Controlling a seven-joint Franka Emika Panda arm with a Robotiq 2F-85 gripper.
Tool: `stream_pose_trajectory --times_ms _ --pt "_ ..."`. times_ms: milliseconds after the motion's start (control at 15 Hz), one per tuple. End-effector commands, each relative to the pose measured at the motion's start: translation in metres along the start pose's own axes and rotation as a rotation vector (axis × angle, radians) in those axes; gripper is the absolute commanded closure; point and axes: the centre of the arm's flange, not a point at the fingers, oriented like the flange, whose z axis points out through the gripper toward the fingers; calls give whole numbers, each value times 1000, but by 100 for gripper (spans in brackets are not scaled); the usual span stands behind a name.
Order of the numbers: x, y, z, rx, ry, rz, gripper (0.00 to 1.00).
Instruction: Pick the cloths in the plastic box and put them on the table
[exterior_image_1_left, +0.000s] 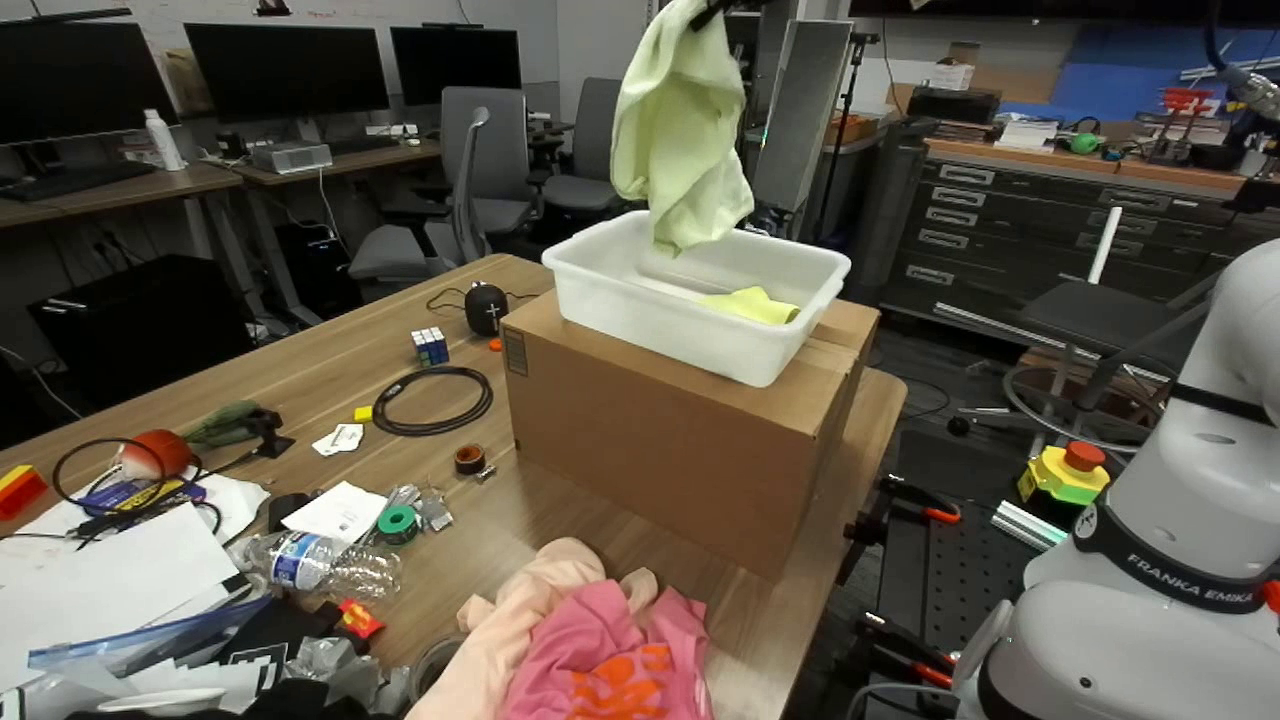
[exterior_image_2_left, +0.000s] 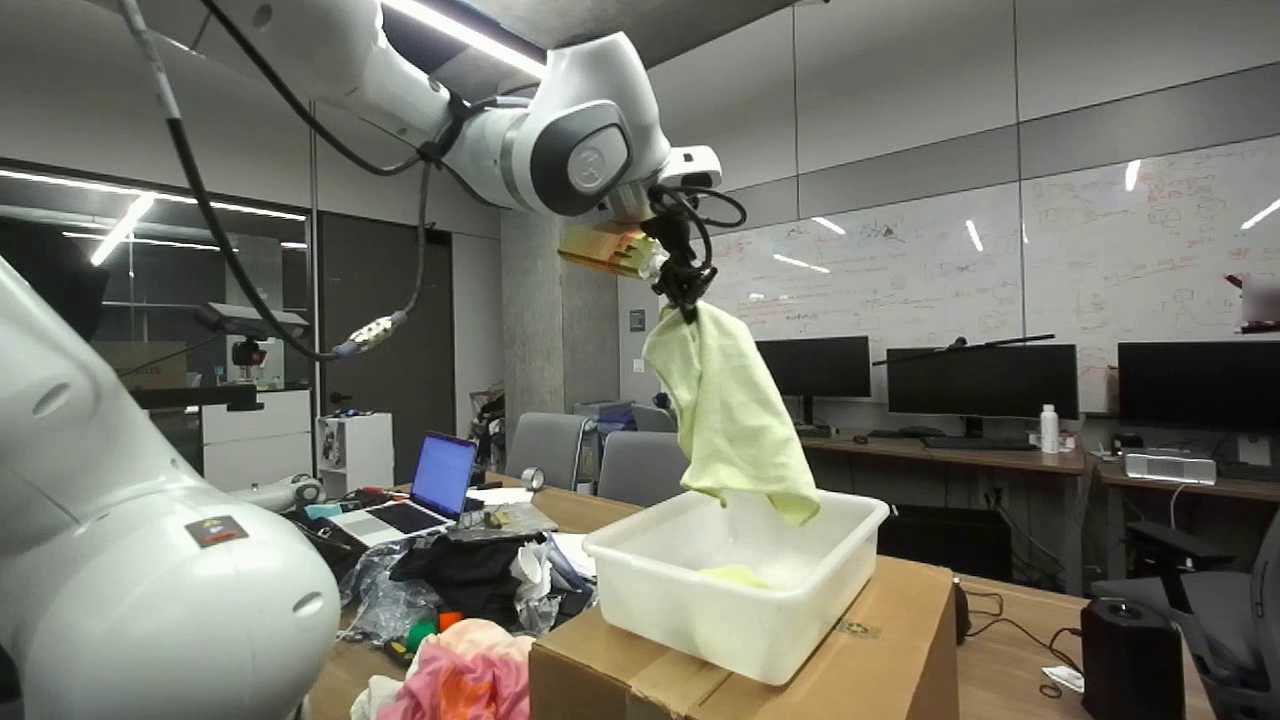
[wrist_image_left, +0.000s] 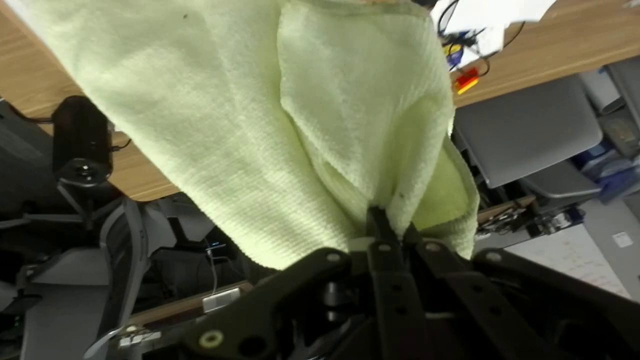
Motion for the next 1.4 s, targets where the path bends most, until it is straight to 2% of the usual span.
stream_pose_trajectory --times_ms 0,333,533,800,1000,1200,1333 --pt "-16 -49 16 100 -135 -120 98" --pt "-55 -142 48 208 -371 -300 98" --pt "-72 -186 64 283 -496 -406 98" --pt "-81 -231 80 403 -634 -544 98" --pt "-75 -252 89 472 -736 -664 98" --pt "-58 -265 91 469 -769 -722 98" --pt "-42 -274 90 431 -757 -724 98"
